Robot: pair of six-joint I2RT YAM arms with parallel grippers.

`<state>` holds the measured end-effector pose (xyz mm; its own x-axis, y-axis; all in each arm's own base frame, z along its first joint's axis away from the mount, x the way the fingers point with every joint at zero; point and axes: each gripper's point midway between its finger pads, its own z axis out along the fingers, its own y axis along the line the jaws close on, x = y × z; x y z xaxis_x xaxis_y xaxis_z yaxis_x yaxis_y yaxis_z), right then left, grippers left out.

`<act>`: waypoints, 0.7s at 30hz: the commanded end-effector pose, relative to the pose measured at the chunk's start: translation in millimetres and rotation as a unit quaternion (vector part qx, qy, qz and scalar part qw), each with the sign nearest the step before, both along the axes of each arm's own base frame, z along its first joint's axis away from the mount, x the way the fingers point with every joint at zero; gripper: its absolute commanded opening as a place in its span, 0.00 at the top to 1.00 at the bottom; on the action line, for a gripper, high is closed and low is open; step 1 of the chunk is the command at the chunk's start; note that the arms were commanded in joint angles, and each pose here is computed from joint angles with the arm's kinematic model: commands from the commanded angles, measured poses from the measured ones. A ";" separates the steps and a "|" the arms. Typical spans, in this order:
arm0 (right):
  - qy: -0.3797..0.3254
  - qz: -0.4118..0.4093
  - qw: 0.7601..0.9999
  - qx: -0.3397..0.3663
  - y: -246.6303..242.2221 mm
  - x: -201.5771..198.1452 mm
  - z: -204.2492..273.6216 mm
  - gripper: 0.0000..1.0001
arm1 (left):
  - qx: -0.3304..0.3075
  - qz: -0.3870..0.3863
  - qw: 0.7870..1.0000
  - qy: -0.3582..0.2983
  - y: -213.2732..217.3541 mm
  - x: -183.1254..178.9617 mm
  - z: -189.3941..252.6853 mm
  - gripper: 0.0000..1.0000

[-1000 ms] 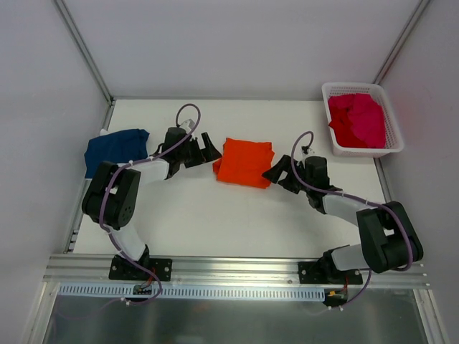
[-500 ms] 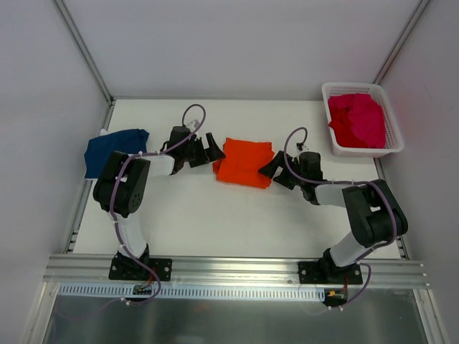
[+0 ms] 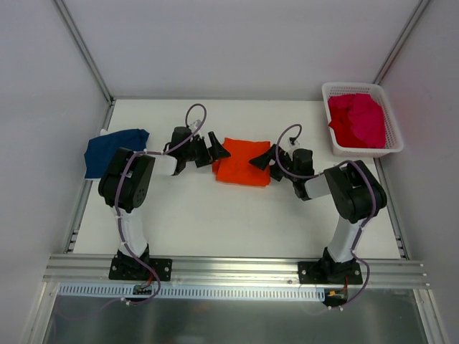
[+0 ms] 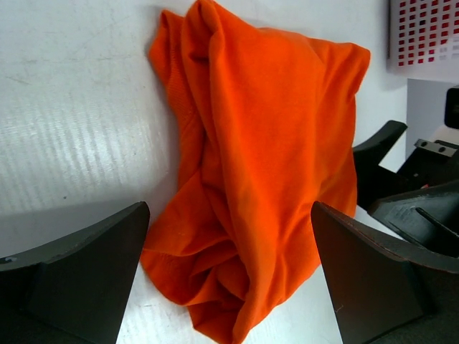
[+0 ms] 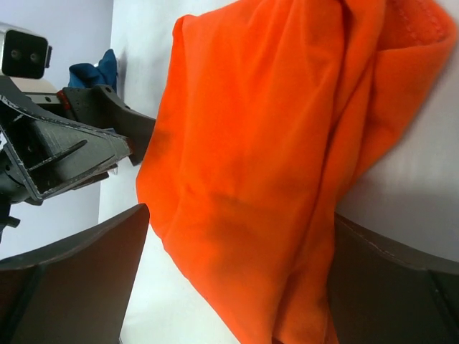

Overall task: Fold and stack the t-shirts
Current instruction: Neatly place the folded tshirt to the corner

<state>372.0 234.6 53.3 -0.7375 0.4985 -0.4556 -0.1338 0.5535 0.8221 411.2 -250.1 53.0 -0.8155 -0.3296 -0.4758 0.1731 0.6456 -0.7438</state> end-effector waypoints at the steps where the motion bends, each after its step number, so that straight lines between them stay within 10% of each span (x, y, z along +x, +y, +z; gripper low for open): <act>1: 0.049 0.020 0.999 -0.008 13.8 -16.8 -27.2 0.01 | -0.024 -0.025 0.999 0.032 -19.1 -18.5 -11.6 0.01; 11: 0.042 0.038 0.998 -0.011 32.0 -18.1 -21.0 0.01 | -0.036 -0.070 0.996 0.031 -58.9 -39.7 -9.8 0.02; 14: 0.043 0.044 0.998 -0.018 33.9 -18.3 -23.7 0.13 | -0.022 -0.068 0.997 0.024 -53.6 -41.3 -7.9 0.26; 19: 0.049 0.056 0.997 -0.019 42.0 -18.6 -28.4 0.52 | 0.019 -0.052 0.998 0.020 -43.3 -36.3 -8.8 0.95; 21: 0.054 0.062 0.996 -0.021 45.7 -20.0 -32.2 0.73 | 0.038 -0.040 0.998 0.032 -38.5 -34.3 -11.6 1.00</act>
<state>359.4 269.5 31.4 -0.8047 0.4204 -0.4191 -0.1270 0.5678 0.8133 374.8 -293.9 32.3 -0.8771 -0.2455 -0.4129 0.1738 0.6391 -0.7492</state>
